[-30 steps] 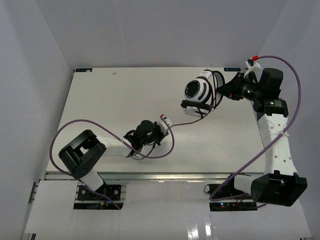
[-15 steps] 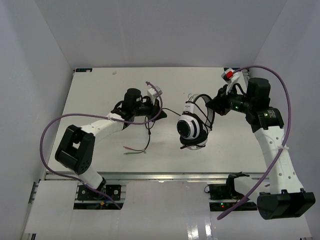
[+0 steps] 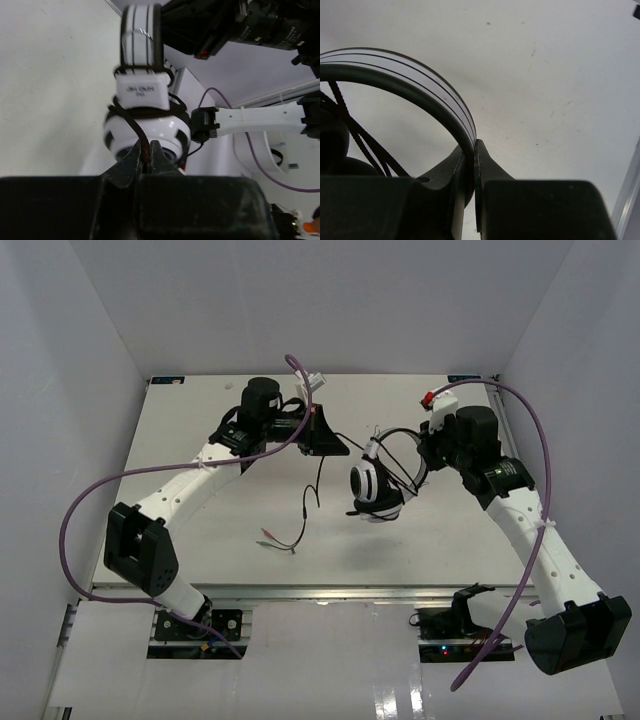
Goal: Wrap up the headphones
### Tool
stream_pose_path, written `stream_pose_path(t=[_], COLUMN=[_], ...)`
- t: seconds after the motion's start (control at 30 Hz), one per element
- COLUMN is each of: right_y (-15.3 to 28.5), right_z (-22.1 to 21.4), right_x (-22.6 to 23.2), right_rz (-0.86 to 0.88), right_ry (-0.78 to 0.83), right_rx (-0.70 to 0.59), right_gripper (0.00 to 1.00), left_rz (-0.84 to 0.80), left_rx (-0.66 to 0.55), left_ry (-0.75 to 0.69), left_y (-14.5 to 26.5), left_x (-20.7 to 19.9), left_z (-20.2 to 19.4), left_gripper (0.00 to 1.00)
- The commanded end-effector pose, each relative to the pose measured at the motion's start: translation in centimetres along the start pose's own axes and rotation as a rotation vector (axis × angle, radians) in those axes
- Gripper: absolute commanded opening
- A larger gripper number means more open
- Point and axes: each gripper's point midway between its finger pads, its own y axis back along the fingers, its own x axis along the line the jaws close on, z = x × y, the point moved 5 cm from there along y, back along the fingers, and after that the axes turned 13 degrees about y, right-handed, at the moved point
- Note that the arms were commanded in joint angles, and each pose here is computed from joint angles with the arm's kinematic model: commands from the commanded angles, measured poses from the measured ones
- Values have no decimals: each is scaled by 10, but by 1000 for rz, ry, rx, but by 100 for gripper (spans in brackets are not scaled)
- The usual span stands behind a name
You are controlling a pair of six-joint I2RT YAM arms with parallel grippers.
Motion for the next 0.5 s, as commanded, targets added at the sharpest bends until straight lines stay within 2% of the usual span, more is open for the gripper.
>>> stream_pose_path(t=[0.0, 0.13, 0.3, 0.47], right_y=[-9, -16, -17, -13], right_z=[23, 32, 34, 32], right_x=[-35, -44, -47, -47], right_rz=[-260, -309, -361, -391], right_ry=[-126, -154, -190, -198], right_rx=[-71, -99, -124, -156], right_gripper=[8, 8, 8, 8], left_rz=[-85, -89, -86, -112], left_rx=[39, 44, 2, -68], left_ry=[113, 157, 305, 383], left_y=[6, -8, -35, -56], left_x=[-53, -69, -72, -79], left_z=[-9, -15, -9, 0], left_gripper=[0, 2, 24, 39])
